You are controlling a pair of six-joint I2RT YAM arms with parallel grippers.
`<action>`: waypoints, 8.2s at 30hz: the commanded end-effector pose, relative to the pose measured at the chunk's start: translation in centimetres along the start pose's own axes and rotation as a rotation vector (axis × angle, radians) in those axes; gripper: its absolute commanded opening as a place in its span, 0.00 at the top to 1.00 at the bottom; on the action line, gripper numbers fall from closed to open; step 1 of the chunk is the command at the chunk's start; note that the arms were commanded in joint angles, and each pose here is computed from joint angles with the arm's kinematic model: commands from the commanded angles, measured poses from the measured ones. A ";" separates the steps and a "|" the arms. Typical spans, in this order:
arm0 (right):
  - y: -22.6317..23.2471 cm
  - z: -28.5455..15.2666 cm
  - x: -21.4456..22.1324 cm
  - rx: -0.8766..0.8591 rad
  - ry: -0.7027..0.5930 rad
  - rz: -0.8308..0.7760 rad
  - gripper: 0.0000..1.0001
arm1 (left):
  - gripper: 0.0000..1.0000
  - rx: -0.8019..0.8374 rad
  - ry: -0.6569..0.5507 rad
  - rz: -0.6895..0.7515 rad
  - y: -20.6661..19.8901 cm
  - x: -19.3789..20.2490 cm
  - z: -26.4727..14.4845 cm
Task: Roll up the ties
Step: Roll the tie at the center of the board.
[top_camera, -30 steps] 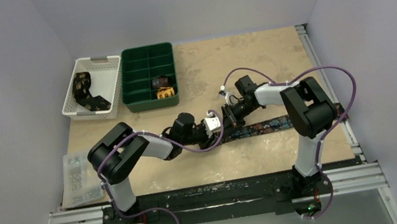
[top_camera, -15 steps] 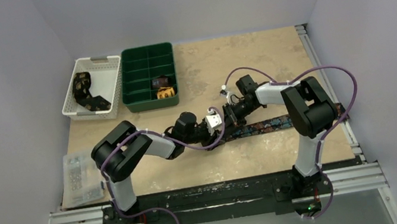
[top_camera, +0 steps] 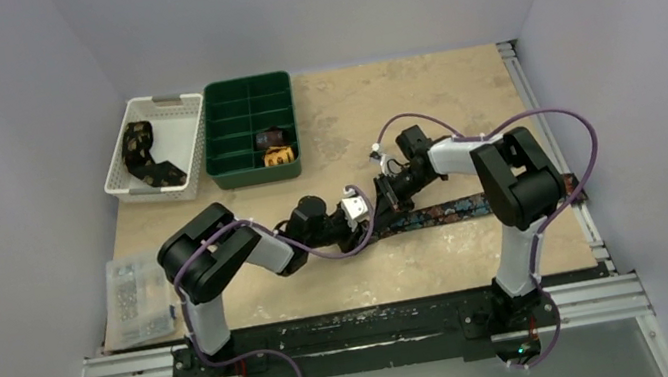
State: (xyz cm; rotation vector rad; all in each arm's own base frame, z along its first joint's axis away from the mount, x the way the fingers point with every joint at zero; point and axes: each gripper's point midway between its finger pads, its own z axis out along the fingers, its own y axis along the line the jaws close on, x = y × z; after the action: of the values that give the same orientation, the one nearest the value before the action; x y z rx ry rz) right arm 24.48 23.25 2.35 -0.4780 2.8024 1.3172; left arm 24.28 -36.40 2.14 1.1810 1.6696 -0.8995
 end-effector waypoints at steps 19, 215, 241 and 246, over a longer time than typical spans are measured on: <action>-4.2 0.2 0.1 0.192 0.048 -0.053 0.78 | 1.00 -0.012 0.177 0.065 -0.2 1.4 -0.4; -7.8 0.8 0.3 0.210 0.154 0.017 1.00 | 0.26 -0.027 0.014 0.187 5.2 -1.7 -0.3; -4.3 -9.8 -5.8 0.318 -0.004 -0.232 0.68 | 0.94 0.031 0.226 0.146 2.8 3.5 -0.6; -6.6 -10.4 -8.3 0.449 -0.050 -0.241 0.76 | 0.94 0.037 0.233 0.152 2.9 3.5 -0.5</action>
State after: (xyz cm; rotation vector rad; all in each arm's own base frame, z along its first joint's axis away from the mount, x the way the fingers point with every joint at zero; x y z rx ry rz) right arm 33.29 15.04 5.67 -0.6695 2.7683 0.8449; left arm 27.20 -36.33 1.96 1.4059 1.5835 -0.7699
